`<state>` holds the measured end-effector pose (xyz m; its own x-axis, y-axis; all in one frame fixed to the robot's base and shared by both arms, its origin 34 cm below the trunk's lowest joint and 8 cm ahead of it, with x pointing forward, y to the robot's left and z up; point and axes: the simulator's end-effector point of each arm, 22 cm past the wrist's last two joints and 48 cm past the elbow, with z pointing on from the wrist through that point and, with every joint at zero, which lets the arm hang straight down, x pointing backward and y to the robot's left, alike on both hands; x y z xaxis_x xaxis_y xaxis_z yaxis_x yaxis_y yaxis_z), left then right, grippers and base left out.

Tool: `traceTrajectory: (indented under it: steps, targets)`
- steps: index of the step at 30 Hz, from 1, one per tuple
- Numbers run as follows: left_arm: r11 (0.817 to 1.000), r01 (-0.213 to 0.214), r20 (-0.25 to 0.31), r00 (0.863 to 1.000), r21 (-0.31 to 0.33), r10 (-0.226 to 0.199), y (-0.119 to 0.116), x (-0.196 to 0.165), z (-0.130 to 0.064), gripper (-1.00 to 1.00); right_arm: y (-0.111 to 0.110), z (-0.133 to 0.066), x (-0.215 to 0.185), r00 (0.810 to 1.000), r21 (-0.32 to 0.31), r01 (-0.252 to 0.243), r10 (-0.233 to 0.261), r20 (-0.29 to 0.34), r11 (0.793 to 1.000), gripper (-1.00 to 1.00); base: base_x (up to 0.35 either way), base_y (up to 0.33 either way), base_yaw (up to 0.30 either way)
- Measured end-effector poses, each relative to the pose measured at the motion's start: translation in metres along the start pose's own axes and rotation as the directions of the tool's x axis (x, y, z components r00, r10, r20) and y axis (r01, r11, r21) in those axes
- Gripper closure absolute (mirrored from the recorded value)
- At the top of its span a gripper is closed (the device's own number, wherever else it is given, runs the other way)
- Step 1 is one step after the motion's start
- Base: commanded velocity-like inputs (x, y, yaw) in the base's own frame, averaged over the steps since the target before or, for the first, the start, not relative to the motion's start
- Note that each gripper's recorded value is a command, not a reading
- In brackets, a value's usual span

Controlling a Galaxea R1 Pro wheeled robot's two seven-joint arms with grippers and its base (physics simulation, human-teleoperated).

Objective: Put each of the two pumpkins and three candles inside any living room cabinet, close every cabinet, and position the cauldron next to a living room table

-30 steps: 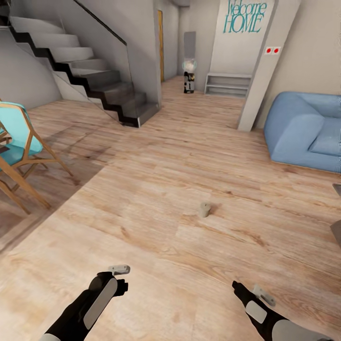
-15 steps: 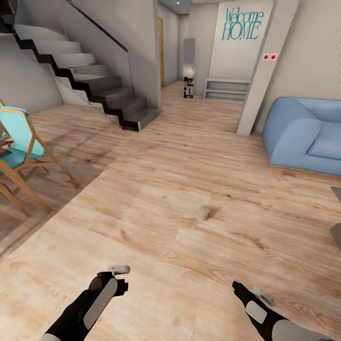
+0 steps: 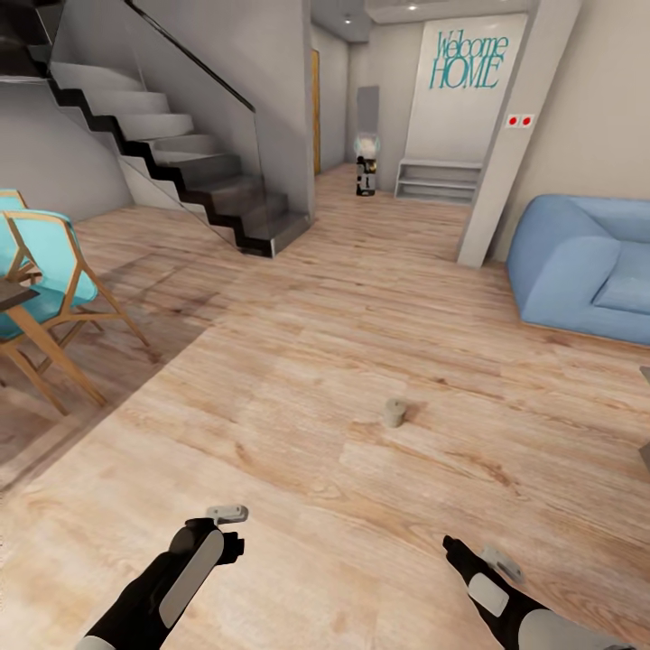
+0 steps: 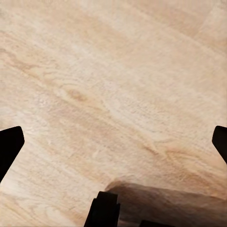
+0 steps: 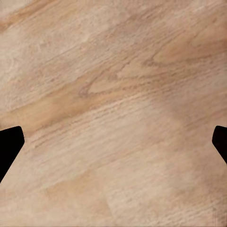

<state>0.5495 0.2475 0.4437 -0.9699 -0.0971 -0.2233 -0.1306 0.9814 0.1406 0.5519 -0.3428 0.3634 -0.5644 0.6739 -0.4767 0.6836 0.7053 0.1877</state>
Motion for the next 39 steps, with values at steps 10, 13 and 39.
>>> traceTrajectory:
  steps: [10,13,39]
  targets:
    - [1.000,0.003,0.016,1.000,0.002,-0.003,0.000,-0.006,-0.006,-1.00,0.005,-0.004,-0.007,1.000,-0.011,-0.004,0.004,0.012,1.000,-1.00,0.000,0.000,0.082]
    - [1.000,0.004,0.021,1.000,0.002,-0.004,0.001,-0.007,-0.008,-1.00,0.007,-0.005,-0.008,1.000,-0.015,-0.005,0.005,0.015,1.000,-1.00,0.000,0.000,0.082]
    - [1.000,0.009,0.062,0.998,0.006,-0.009,0.001,-0.021,-0.024,-1.00,0.019,-0.015,-0.029,0.998,-0.044,-0.016,0.019,0.064,0.999,-1.00,0.042,0.000,0.037]
